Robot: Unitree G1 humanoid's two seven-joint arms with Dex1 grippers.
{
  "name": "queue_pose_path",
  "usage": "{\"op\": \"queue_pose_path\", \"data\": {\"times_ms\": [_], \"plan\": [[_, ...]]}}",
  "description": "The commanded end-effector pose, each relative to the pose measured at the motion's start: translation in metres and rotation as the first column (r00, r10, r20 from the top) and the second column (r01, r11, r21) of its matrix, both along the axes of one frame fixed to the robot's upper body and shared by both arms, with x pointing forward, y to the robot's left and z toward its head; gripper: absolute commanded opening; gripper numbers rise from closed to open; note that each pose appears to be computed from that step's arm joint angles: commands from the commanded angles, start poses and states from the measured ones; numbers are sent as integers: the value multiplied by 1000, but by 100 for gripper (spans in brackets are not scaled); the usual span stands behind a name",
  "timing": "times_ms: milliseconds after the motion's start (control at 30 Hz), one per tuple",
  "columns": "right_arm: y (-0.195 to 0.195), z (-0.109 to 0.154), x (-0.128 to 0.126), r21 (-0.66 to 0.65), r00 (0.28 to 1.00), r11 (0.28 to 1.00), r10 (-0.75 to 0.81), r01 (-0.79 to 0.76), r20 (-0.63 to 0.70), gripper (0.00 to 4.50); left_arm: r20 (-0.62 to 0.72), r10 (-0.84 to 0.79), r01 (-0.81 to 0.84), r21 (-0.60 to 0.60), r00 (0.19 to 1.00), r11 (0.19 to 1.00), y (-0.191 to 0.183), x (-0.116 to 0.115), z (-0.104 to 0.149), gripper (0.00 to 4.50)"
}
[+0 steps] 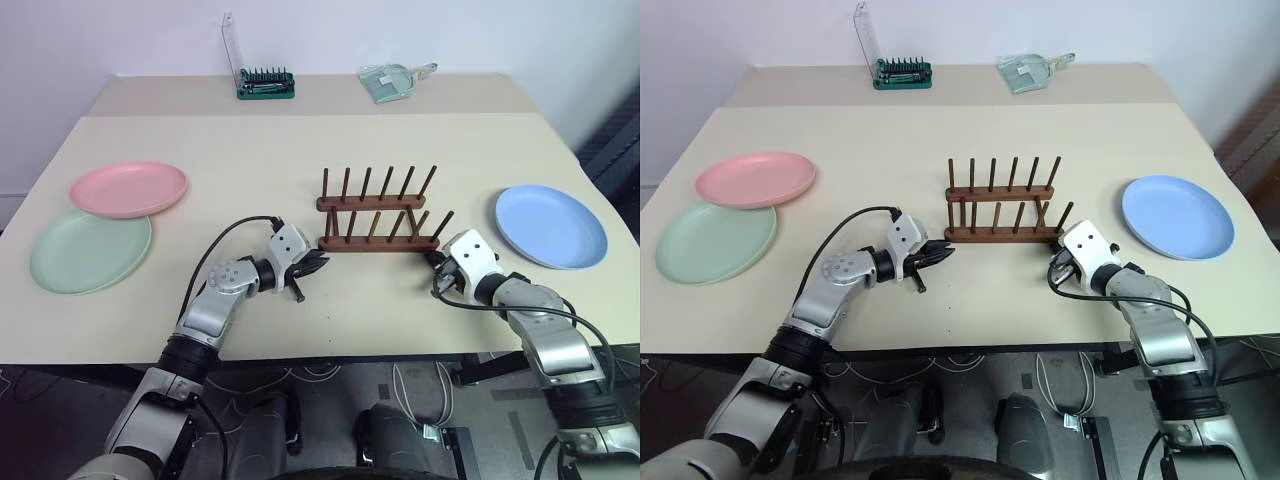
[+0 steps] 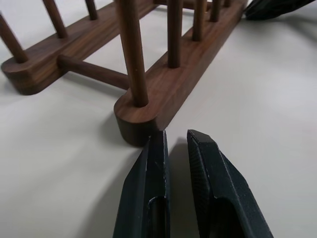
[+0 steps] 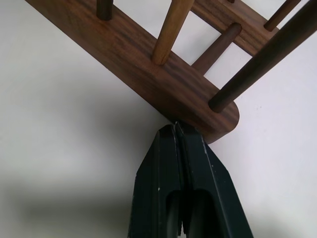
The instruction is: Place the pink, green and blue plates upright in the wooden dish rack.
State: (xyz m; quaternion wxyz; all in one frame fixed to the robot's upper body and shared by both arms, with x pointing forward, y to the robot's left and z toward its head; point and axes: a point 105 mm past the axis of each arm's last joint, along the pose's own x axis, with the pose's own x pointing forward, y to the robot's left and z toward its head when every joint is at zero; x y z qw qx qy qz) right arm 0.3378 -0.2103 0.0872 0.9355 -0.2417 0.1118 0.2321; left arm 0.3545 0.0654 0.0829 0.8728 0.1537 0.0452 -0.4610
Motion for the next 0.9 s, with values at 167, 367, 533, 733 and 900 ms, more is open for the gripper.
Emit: {"op": "queue_pose_path", "data": {"times_ms": [167, 367, 533, 733, 900], "plan": [[2, 11, 6, 0, 998, 1000, 6, -6, 56, 0, 25, 46, -46, -11, 999, 999, 5, 9, 4, 64], [1, 14, 3, 8, 998, 1000, 15, -16, 67, 0, 19, 26, -25, -18, 999, 1000, 3, 6, 4, 64], [-3, 16, 1, -1, 998, 1000, 10, -10, 69, 0, 7, -18, 18, -35, 1000, 999, 1, -1, 7, 64], [-5, 23, -14, -1, 997, 999, 45, -45, 58, 0, -12, -56, 56, -66, 998, 996, 10, -12, 13, 64], [21, 34, -38, 117, 981, 975, 192, -190, -1, 124, -21, -36, 33, -110, 999, 993, 33, -18, 29, 56]]}}
